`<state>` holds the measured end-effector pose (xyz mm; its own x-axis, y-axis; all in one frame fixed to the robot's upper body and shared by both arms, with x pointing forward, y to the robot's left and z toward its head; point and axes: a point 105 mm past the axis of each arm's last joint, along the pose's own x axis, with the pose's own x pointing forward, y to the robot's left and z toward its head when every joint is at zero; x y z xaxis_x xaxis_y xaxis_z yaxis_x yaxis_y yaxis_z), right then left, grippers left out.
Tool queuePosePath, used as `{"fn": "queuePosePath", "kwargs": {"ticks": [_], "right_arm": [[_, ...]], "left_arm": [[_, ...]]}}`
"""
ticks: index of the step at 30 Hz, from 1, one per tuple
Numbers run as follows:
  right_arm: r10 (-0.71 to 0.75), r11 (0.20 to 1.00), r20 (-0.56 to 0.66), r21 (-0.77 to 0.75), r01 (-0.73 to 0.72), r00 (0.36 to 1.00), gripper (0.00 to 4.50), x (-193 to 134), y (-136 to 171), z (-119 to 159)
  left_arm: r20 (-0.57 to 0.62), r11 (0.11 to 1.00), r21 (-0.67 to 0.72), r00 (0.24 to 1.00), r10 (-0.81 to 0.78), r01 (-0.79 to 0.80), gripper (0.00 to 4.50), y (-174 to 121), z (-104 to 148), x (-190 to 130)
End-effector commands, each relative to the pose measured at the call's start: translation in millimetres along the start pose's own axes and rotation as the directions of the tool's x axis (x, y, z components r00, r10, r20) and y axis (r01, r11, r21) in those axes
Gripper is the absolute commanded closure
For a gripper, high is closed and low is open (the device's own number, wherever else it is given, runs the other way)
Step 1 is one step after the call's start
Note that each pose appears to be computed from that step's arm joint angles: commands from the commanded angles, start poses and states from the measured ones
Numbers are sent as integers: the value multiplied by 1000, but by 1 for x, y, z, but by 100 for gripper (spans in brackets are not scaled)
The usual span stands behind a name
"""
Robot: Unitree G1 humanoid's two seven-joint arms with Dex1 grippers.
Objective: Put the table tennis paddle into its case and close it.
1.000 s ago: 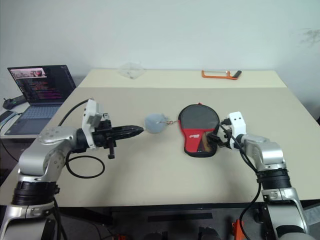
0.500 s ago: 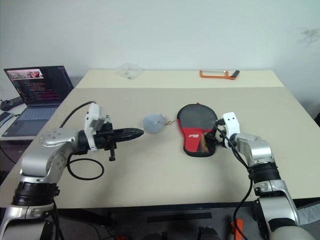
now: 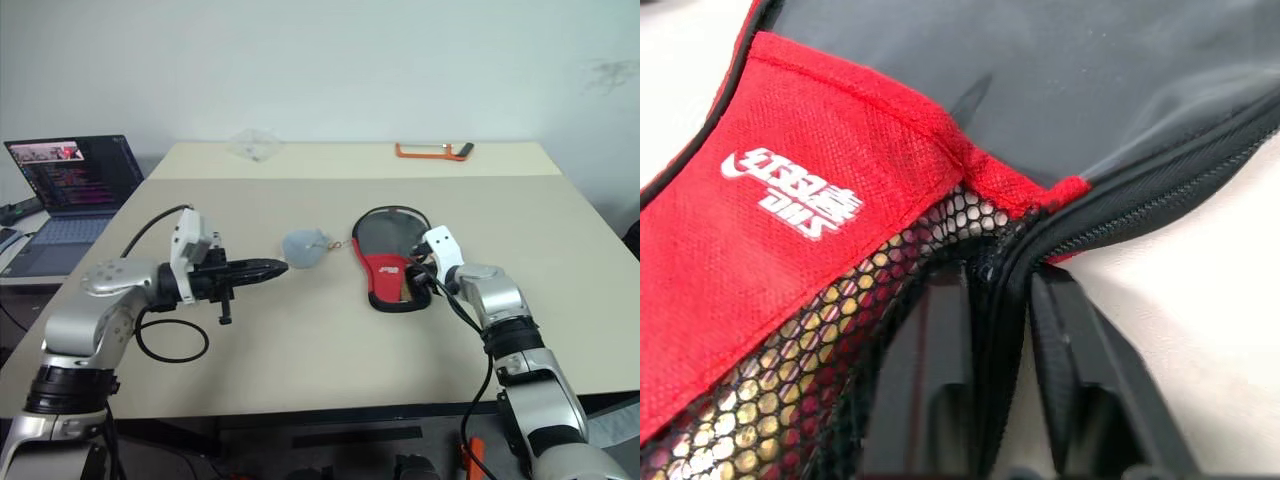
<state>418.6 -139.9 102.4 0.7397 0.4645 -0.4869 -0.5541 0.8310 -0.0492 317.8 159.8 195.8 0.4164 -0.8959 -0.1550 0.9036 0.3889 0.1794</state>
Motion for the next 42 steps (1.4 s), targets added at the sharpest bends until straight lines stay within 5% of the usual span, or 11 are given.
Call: {"fn": "queuePosePath", "kwargs": {"ticks": [1,16,23,42], "right_arm": [[40,998,-71,49,-36,997,449,9,8,-21],[314,948,62,40,-317,947,449,-10,87,28],[388,919,39,64,-390,921,449,-23,134,8],[295,921,-22,274,-278,955,449,-71,140,-40]], "left_arm": [[-21,999,22,999,-28,29,450,-9,3,-3],[-86,974,-53,971,-224,220,450,-51,-7,-10],[-115,954,-68,948,-298,292,450,-63,-12,-12],[-124,924,-80,916,-381,373,450,-68,-12,-4]]}}
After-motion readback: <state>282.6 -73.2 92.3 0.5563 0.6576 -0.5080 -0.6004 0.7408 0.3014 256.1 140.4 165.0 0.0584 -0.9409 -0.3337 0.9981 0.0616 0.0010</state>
